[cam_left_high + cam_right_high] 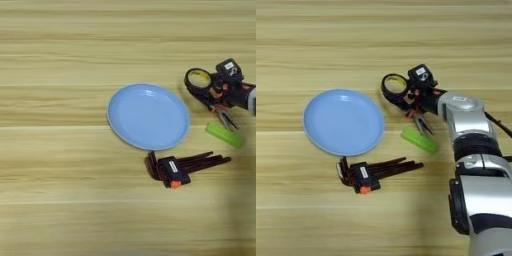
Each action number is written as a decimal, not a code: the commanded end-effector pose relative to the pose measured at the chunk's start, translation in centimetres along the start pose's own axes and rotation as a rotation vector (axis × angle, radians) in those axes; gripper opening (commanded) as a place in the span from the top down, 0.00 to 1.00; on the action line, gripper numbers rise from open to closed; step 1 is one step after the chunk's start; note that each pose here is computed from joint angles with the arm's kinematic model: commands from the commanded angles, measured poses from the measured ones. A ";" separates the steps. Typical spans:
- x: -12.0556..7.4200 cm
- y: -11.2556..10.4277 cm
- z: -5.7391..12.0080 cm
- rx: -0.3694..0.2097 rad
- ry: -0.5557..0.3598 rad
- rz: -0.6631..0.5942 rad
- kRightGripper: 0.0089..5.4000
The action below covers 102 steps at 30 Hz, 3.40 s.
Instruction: Move the objects on the table
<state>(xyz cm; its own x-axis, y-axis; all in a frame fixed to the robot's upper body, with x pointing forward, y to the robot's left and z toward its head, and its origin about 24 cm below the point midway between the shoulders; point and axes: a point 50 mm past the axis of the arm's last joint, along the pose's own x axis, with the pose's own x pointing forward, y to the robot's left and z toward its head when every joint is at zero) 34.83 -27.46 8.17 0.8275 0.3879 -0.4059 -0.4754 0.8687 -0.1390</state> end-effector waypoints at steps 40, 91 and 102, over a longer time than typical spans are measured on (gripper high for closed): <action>-6.6 -7.4 1.0 -0.081 0.077 -0.285 0.26; -5.7 -6.7 -1.5 0.010 0.130 -0.353 0.00; -5.6 -7.2 1.0 -0.010 0.029 -0.366 0.00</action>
<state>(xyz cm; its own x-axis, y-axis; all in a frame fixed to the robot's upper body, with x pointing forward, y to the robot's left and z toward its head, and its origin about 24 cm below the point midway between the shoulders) 31.77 -35.22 6.78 0.8517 0.0480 -0.5219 -0.1769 0.9637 -0.2001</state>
